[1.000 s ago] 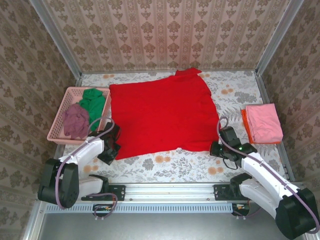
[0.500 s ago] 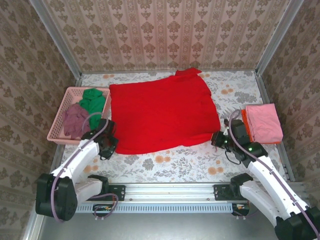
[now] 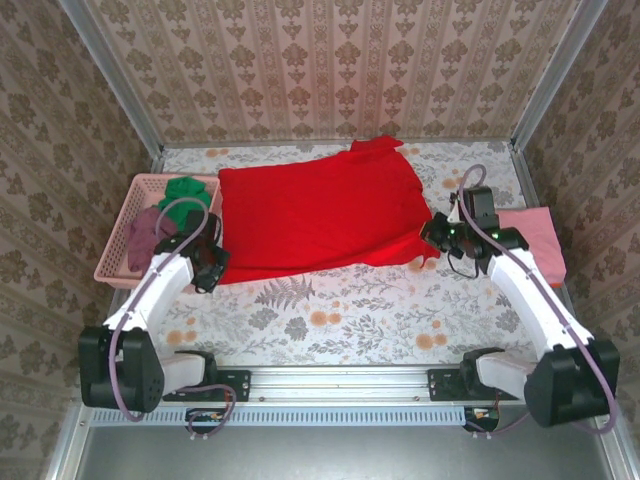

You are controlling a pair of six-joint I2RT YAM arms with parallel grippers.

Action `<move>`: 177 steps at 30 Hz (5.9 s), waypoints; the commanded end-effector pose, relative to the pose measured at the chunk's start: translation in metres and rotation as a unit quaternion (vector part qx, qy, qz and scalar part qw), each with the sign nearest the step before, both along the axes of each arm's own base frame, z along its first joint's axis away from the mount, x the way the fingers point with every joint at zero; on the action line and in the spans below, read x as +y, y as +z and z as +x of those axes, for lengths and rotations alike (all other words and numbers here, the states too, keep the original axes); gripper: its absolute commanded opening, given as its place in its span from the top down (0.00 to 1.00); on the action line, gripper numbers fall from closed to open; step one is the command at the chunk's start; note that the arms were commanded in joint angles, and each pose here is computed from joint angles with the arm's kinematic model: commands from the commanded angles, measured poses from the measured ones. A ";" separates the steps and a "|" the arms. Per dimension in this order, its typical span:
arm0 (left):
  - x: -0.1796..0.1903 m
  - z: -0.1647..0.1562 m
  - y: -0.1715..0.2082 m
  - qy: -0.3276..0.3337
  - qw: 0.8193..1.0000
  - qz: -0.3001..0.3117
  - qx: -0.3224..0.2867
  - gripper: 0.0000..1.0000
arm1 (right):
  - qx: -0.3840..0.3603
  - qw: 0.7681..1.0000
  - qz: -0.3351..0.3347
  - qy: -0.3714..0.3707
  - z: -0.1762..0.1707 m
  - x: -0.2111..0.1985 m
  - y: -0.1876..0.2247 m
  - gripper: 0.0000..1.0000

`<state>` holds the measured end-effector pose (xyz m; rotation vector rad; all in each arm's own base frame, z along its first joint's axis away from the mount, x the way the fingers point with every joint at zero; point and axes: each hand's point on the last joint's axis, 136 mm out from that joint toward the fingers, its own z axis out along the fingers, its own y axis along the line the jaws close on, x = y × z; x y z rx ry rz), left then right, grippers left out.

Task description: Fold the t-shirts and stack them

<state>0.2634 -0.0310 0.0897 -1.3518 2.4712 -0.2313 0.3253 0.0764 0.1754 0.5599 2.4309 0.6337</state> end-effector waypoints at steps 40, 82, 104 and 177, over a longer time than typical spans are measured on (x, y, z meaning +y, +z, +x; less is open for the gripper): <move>0.010 0.063 0.000 -0.036 0.998 0.041 0.031 1.00 | 0.039 0.993 -0.042 0.101 0.160 -0.004 -0.041 1.00; -0.010 0.124 0.012 -0.082 0.996 0.034 0.005 1.00 | 0.039 0.994 -0.062 0.075 0.180 -0.021 -0.049 1.00; -0.025 0.146 0.025 -0.128 0.991 0.040 -0.028 0.41 | 0.012 0.996 -0.052 0.068 0.172 -0.026 -0.037 0.39; -0.102 0.046 -0.074 -0.273 0.961 -0.035 0.000 0.06 | 0.143 0.982 -0.037 -0.120 -0.035 -0.086 -0.137 0.50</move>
